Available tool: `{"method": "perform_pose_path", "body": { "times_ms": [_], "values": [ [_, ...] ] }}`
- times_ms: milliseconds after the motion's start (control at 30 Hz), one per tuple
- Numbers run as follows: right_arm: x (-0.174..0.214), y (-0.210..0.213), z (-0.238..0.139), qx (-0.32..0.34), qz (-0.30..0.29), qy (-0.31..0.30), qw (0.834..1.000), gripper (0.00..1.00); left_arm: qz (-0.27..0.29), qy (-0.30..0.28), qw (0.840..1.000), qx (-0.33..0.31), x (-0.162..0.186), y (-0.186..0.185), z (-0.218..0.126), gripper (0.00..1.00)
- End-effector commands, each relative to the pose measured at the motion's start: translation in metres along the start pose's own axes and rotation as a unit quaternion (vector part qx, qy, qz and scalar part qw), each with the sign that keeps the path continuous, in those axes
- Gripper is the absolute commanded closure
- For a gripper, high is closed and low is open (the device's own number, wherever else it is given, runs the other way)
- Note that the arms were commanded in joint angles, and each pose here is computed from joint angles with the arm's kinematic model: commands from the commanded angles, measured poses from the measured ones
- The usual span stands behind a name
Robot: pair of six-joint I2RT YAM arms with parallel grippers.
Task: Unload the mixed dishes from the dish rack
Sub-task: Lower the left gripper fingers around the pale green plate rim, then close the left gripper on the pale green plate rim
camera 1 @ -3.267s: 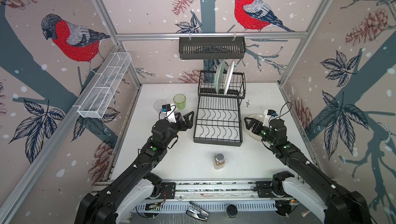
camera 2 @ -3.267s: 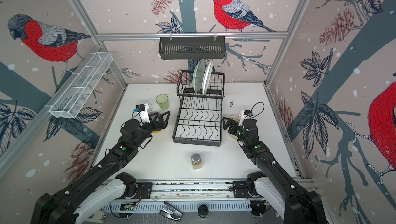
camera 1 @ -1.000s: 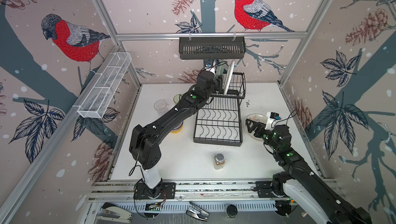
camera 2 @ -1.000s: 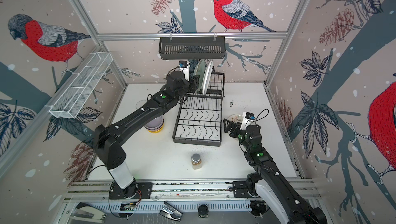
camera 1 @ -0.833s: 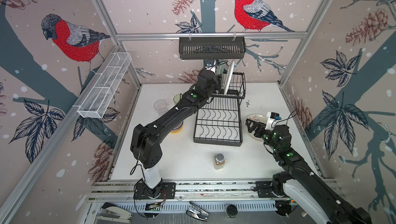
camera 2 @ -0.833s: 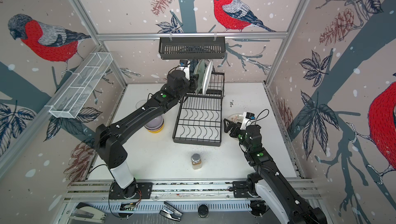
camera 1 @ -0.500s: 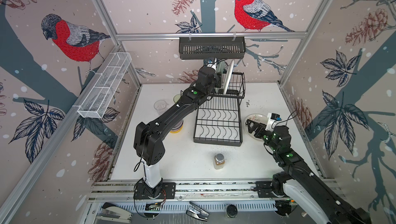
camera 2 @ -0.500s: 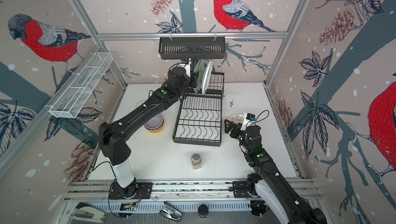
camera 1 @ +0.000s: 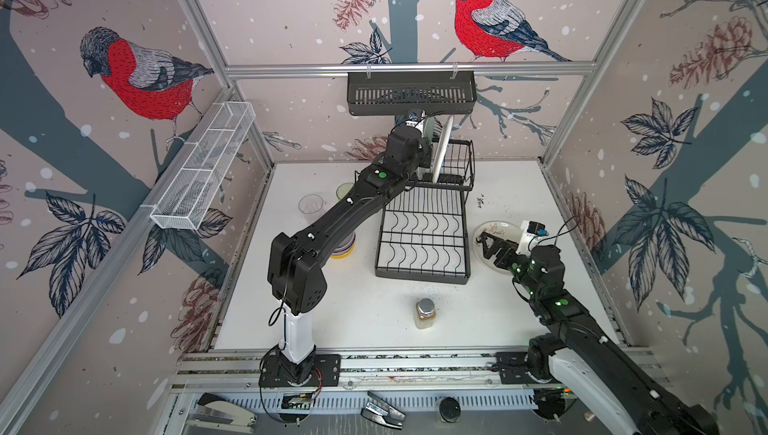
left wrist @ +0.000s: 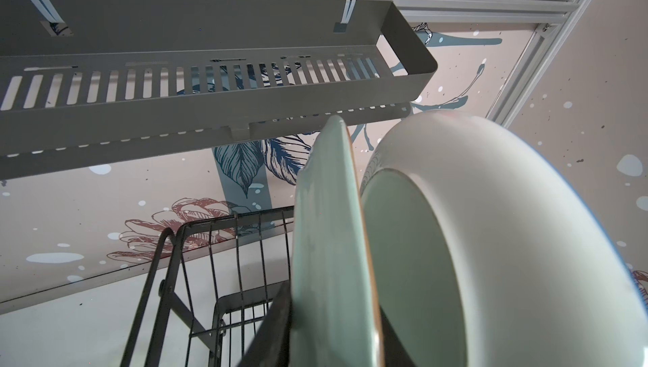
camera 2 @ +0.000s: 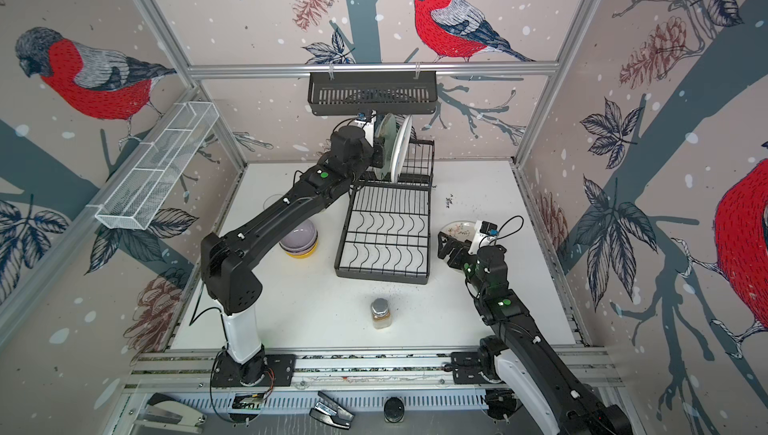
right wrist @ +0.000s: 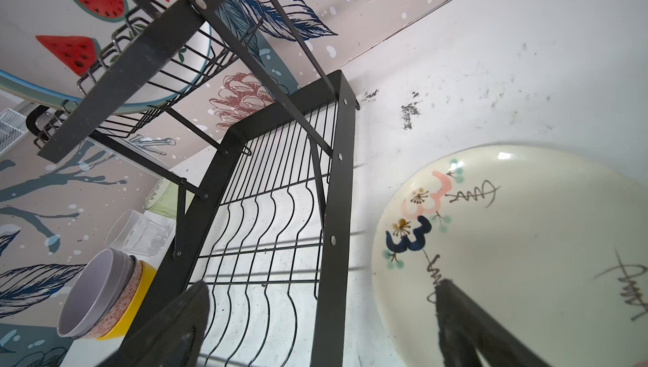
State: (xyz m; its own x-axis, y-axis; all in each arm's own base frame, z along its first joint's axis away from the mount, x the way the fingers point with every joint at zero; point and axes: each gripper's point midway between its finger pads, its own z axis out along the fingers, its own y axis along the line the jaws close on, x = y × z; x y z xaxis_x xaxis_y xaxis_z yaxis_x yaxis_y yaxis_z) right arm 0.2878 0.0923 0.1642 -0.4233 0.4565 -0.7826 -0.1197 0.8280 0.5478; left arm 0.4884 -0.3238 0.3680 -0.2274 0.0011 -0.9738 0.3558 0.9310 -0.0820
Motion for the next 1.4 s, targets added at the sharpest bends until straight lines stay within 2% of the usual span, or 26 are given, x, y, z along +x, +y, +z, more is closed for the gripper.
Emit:
{"method": "perform_pose_path", "body": {
  "times_ms": [0,300,433,767,1033,1367],
  "values": [
    [-0.006,0.001,-0.001,0.000,0.004,-0.012,1.000,0.00,0.016,-0.006,1.000,-0.022,-0.004,0.009,0.001,0.72],
    [-0.010,0.000,-0.002,0.001,0.004,-0.017,1.000,0.00,0.023,-0.012,0.999,-0.031,-0.010,0.011,0.004,0.75],
    [-0.011,0.001,-0.002,0.000,0.004,-0.018,1.000,0.01,0.030,-0.015,0.999,-0.036,-0.014,0.011,0.005,0.85],
    [-0.010,-0.004,-0.001,0.008,0.008,-0.017,1.000,0.01,0.042,-0.020,0.998,-0.052,-0.019,0.014,0.007,0.86],
    [-0.010,-0.005,-0.001,0.009,0.009,-0.017,1.000,0.01,0.046,-0.030,0.996,-0.064,-0.027,0.017,0.003,1.00],
    [-0.010,-0.006,-0.001,0.010,0.011,-0.018,1.000,0.01,0.051,-0.044,0.994,-0.081,-0.039,0.020,-0.001,1.00]
  ]
}}
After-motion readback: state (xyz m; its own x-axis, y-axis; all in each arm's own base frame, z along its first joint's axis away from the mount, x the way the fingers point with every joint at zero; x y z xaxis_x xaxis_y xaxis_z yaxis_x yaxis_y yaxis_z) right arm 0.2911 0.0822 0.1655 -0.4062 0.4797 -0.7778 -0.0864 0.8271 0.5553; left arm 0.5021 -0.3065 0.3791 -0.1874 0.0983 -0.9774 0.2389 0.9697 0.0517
